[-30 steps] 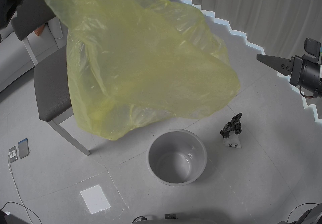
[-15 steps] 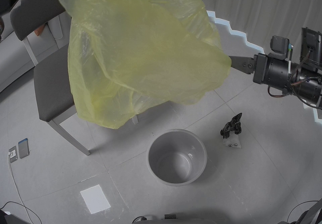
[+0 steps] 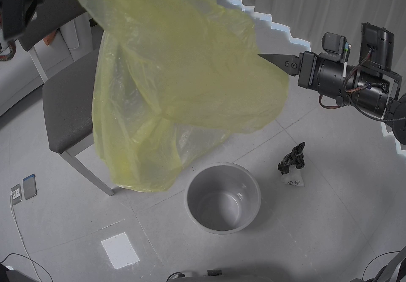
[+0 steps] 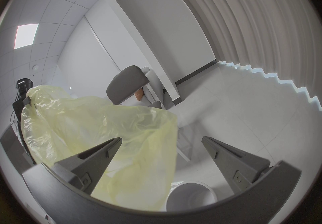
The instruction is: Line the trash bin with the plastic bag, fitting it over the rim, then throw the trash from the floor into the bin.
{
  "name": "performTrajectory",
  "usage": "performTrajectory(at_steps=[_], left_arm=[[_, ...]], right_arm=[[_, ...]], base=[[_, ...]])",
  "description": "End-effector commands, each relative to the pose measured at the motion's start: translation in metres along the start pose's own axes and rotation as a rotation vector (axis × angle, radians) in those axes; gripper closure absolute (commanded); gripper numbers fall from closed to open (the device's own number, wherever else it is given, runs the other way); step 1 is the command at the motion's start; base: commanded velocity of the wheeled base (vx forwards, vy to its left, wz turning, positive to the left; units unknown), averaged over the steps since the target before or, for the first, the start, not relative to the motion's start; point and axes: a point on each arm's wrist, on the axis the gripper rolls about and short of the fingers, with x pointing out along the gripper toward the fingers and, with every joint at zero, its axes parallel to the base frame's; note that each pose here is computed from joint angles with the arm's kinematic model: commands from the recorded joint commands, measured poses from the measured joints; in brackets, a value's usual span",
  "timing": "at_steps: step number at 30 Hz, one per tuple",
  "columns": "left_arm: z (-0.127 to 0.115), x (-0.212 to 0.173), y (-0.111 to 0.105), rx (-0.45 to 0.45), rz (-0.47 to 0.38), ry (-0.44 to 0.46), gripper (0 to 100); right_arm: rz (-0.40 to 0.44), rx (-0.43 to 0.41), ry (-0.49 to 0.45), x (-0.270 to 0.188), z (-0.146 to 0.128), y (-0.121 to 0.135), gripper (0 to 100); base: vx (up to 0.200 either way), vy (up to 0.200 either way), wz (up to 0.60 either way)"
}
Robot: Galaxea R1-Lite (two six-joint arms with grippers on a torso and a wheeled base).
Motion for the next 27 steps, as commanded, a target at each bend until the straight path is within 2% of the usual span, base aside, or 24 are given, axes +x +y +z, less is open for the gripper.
performTrajectory(at_steps=[1,7,24,25,27], left_arm=[[-0.001,0.005,0.0,0.001,0.001,-0.001,100],[-0.001,0.011,0.001,0.001,0.007,-0.018,100],[0.0,0.01,0.001,0.005,0.008,-0.023,100],[0.0,0.009,0.001,0.007,0.009,-0.022,100],[0.0,0.008,0.001,0.006,0.006,-0.02,100]], right_arm=[[0.016,0.003,0.021,0.006,-0.006,0.003,0],[0.012,0.003,0.11,0.009,-0.033,0.002,0],[0.041,-0.006,0.158,0.0,-0.046,0.015,0],[0.042,-0.008,0.157,0.0,-0.045,0.015,100],[0.039,-0.01,0.155,-0.002,-0.044,0.016,100]], base=[[0.0,0.0,0.0],[0.0,0.0,0.0],[0.0,0.0,0.0],[0.0,0.0,0.0],[0.0,0.0,0.0]])
